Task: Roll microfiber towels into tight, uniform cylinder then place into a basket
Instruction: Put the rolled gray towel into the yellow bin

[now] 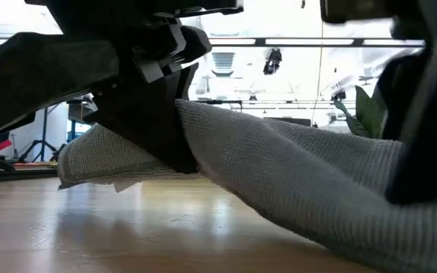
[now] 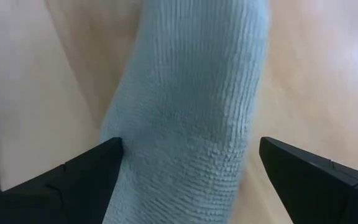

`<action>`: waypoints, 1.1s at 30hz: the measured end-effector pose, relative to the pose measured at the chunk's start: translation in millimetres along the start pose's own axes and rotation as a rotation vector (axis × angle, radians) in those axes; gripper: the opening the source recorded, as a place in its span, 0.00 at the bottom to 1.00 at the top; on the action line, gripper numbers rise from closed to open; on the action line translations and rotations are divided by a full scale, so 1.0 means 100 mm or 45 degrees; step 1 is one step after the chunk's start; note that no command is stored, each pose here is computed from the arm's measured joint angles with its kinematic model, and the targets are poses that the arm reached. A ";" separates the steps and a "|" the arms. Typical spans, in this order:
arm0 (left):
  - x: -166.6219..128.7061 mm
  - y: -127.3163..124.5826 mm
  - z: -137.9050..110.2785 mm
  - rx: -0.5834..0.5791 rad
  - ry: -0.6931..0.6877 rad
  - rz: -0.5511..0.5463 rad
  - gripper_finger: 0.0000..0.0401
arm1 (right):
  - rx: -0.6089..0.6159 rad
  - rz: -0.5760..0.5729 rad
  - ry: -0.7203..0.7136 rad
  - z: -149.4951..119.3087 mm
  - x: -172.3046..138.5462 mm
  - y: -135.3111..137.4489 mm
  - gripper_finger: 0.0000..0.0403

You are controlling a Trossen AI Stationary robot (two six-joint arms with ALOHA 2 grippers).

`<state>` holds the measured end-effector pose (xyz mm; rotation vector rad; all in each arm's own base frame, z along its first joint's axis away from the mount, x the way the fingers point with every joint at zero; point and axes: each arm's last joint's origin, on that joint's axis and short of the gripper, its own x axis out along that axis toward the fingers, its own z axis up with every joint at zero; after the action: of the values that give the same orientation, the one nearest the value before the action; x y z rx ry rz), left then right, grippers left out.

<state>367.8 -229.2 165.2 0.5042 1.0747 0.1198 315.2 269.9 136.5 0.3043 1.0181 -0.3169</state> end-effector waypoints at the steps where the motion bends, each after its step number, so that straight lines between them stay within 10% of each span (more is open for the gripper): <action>1: 0.00 0.00 0.00 -0.001 -0.002 0.000 0.00 | -0.005 0.014 0.005 -0.03 0.03 -0.02 0.93; 12: 0.00 0.00 0.00 -0.002 -0.002 0.003 0.00 | -0.029 -0.011 0.028 -0.10 0.10 -0.09 0.85; 27: -0.08 0.08 -0.09 0.063 0.103 0.036 0.00 | -0.312 -0.009 0.146 -0.04 -0.02 -0.04 0.08; 33: -0.18 0.16 -0.12 0.133 0.137 0.057 0.00 | -0.645 -0.258 0.099 0.06 -0.18 -0.10 0.03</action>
<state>350.6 -217.0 182.6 0.6217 1.1794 0.1319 306.9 260.4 153.8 -0.2475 1.1704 -0.2201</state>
